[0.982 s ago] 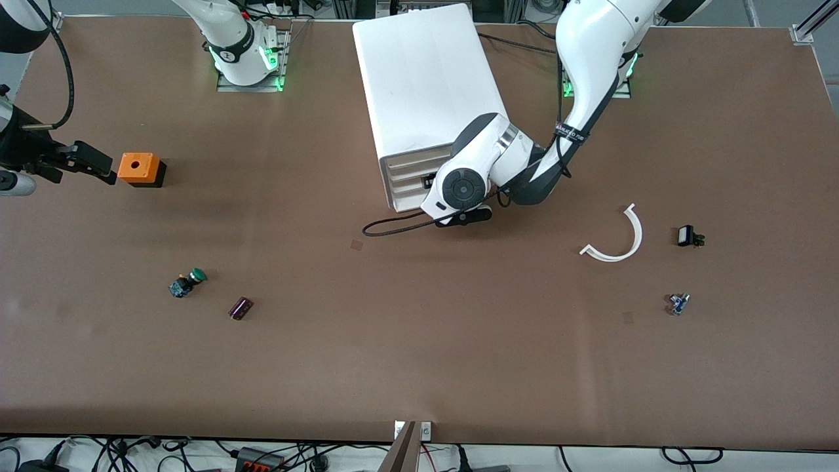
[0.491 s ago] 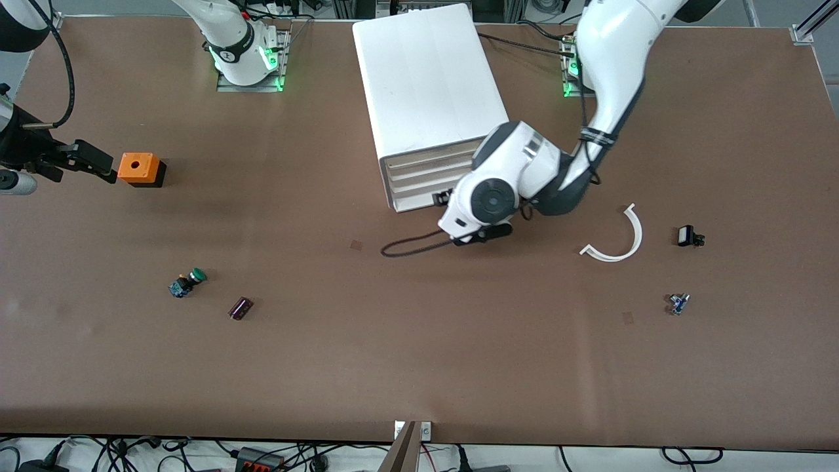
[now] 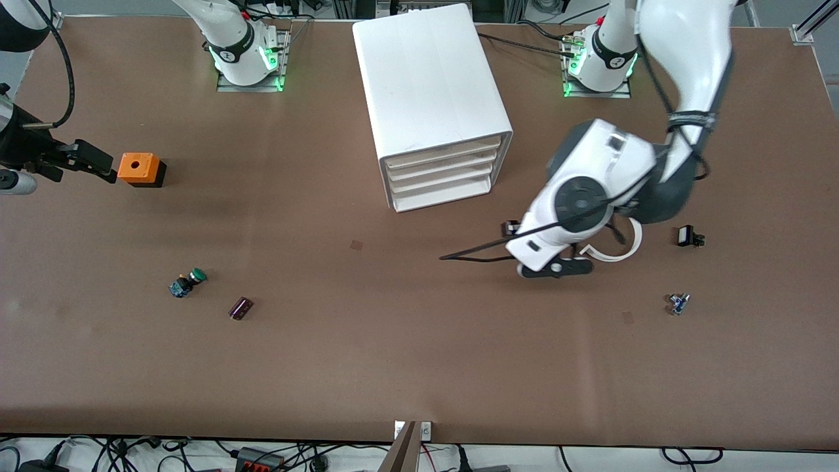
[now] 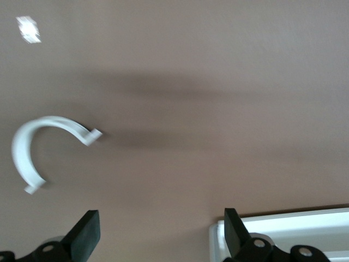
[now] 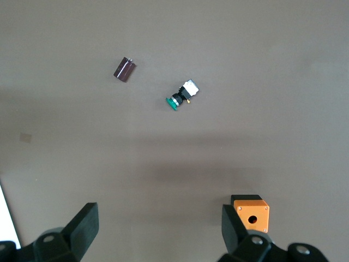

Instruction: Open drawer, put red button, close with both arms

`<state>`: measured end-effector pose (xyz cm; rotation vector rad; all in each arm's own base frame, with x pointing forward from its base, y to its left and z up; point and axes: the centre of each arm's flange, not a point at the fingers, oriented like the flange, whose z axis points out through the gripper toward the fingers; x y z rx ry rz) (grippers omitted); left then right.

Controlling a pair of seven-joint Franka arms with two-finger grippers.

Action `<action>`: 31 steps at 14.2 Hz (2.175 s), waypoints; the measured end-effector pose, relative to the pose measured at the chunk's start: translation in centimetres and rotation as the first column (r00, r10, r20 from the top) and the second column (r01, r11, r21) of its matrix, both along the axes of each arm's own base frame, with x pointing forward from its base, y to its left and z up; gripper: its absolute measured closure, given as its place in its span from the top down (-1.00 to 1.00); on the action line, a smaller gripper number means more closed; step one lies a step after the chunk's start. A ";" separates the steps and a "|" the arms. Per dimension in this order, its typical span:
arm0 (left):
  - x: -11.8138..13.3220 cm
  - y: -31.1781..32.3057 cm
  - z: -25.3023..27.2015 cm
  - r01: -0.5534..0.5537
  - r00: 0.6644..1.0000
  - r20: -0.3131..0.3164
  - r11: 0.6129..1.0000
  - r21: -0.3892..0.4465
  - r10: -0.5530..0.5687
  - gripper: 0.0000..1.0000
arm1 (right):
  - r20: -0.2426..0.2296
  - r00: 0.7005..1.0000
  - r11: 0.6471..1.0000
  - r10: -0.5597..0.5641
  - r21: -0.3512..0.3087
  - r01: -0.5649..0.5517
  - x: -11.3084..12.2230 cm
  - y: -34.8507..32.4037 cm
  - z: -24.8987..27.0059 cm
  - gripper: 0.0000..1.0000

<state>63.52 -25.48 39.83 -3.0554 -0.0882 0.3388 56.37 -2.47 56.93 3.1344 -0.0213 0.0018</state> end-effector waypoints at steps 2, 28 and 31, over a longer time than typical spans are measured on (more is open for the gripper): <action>0.8 3.8 3.5 0.025 0.999 0.033 1.000 -0.016 -0.024 1.00 | 0.000 1.000 1.000 0.000 0.000 0.000 0.0 0.0 0.0 1.00; -7.9 24.2 17.8 0.229 0.952 0.220 0.972 -0.050 -0.213 1.00 | -0.002 1.000 1.000 -0.002 -0.003 0.002 -0.1 -0.2 0.2 1.00; -8.3 23.8 18.4 0.237 0.949 0.226 0.970 -0.049 -0.220 1.00 | -0.007 1.000 1.000 -0.003 -0.003 0.003 -0.1 -0.2 0.2 1.00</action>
